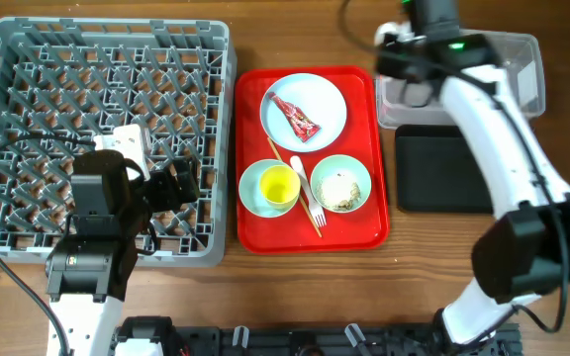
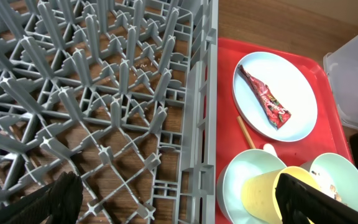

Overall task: Sort waste into correct bins and load items into the dishwasher rack
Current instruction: 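Grasp the tissue and red wrapper with the right gripper, then carry the wrapper and tissue right and drop them into the clear bin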

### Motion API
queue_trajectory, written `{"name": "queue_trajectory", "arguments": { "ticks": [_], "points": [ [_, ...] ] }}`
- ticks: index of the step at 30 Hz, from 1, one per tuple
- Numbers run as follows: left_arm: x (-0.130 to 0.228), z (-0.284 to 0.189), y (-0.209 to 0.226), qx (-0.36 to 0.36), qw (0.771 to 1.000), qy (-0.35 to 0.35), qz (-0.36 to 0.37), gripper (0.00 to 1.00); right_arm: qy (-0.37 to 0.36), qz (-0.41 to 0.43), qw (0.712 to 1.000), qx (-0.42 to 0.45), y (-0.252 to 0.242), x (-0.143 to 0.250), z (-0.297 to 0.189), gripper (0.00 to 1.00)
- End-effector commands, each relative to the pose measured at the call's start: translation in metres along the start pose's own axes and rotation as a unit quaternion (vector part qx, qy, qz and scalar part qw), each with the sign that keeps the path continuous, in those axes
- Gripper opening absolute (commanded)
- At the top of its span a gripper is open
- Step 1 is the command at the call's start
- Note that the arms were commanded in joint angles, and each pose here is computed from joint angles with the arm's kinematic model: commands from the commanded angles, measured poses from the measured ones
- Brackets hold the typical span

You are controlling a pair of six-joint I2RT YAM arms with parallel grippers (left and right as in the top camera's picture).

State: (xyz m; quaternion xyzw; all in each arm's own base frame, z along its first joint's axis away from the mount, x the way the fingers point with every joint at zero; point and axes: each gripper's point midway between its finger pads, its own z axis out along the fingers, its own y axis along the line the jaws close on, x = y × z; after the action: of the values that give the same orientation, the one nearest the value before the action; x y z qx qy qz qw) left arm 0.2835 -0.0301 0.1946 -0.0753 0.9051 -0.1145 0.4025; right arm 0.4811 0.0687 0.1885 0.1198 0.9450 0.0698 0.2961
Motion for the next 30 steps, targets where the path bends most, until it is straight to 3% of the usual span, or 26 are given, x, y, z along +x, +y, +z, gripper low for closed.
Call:
{"name": "queue_trajectory", "arguments": {
  "ticks": [1, 2, 5, 8, 14, 20, 22, 30],
  "points": [
    [-0.010, -0.005, -0.004, 0.003, 1.000, -0.014, 0.001, 1.00, 0.015, 0.064, 0.997, 0.035, -0.048, -0.004, 0.010, 0.50],
    [-0.010, -0.005, -0.004, 0.003, 1.000, -0.014, 0.001, 1.00, 0.016, 0.076, 0.997, 0.028, -0.055, -0.007, 0.010, 1.00],
    [-0.010, -0.005, -0.004, 0.003, 1.000, -0.014, 0.001, 1.00, 0.024, 0.049, 0.998, -0.024, -0.039, -0.007, 0.008, 1.00],
    [-0.010, -0.005, -0.004, 0.003, 1.000, -0.014, 0.001, 1.00, 0.073, -0.068, 0.984, -0.145, 0.036, 0.027, -0.001, 1.00],
    [-0.010, -0.005, -0.004, 0.003, 1.000, -0.014, 0.001, 1.00, 0.090, -0.284, 0.946, -0.130, 0.130, 0.104, 0.018, 0.99],
    [-0.006, -0.005, -0.003, 0.001, 1.000, -0.006, 0.000, 1.00, 0.141, -0.324, 0.931, -0.091, 0.148, 0.166, 0.080, 0.99],
    [-0.005, -0.005, -0.002, 0.000, 1.000, -0.004, 0.000, 1.00, 0.138, -0.302, 0.942, -0.041, 0.137, 0.170, 0.103, 0.99],
    [-0.005, -0.005, -0.002, 0.000, 1.000, -0.004, 0.000, 1.00, 0.170, -0.296, 0.939, -0.026, 0.126, 0.195, 0.136, 0.99]
  ]
}}
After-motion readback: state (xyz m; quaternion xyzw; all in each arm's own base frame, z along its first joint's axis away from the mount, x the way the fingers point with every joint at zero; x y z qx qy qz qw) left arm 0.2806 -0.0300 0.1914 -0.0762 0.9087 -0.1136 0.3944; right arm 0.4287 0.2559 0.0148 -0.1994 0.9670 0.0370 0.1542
